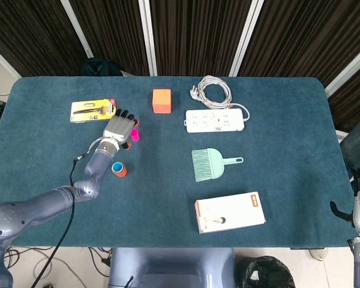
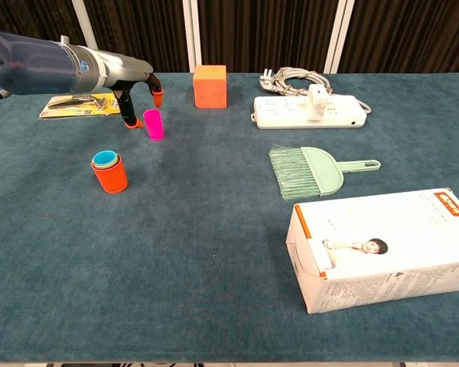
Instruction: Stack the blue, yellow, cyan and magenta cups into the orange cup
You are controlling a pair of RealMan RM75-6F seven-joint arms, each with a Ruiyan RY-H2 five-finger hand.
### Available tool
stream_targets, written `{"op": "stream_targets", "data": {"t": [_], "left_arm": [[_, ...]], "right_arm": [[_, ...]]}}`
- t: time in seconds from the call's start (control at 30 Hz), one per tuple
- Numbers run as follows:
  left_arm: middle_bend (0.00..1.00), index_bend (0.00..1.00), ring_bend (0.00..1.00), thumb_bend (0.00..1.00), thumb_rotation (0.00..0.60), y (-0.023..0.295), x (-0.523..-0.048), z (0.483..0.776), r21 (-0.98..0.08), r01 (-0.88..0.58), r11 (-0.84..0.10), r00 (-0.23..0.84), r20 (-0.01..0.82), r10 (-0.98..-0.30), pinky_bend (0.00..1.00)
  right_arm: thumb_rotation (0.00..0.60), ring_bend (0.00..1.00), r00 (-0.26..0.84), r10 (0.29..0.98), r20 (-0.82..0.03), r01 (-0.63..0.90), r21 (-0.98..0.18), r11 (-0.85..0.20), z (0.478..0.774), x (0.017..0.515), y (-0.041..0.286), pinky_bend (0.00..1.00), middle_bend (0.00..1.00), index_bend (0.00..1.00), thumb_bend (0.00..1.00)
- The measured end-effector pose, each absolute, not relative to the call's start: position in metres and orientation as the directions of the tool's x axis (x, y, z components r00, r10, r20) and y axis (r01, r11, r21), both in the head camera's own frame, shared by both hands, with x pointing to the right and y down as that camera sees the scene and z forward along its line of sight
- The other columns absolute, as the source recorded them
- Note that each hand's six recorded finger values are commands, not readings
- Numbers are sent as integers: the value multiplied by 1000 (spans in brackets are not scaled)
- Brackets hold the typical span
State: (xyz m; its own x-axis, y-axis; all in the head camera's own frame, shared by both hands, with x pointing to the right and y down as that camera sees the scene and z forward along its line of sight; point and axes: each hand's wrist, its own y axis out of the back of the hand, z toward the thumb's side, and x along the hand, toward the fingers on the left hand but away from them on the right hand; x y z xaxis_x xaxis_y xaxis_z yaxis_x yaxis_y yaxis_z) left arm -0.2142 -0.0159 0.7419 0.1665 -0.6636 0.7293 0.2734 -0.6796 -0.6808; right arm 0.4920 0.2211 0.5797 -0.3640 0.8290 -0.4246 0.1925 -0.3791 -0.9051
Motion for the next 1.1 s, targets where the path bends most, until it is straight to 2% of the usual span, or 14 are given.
{"op": "stream_targets", "data": {"t": [0.63, 1.1], "left_arm": [[182, 431, 0, 318, 600, -18, -212, 757, -696, 283, -660, 159, 713, -683, 0], [196, 460, 0, 352, 600, -17, -211, 757, -702, 288, -651, 168, 706, -688, 0]], "right_arm": [[600, 77, -372, 825, -426, 189, -904, -382, 582, 494, 221, 36, 44, 51, 343], [600, 77, -376, 825, -422, 193, -906, -375, 580, 496, 221, 36, 44, 51, 344]]}}
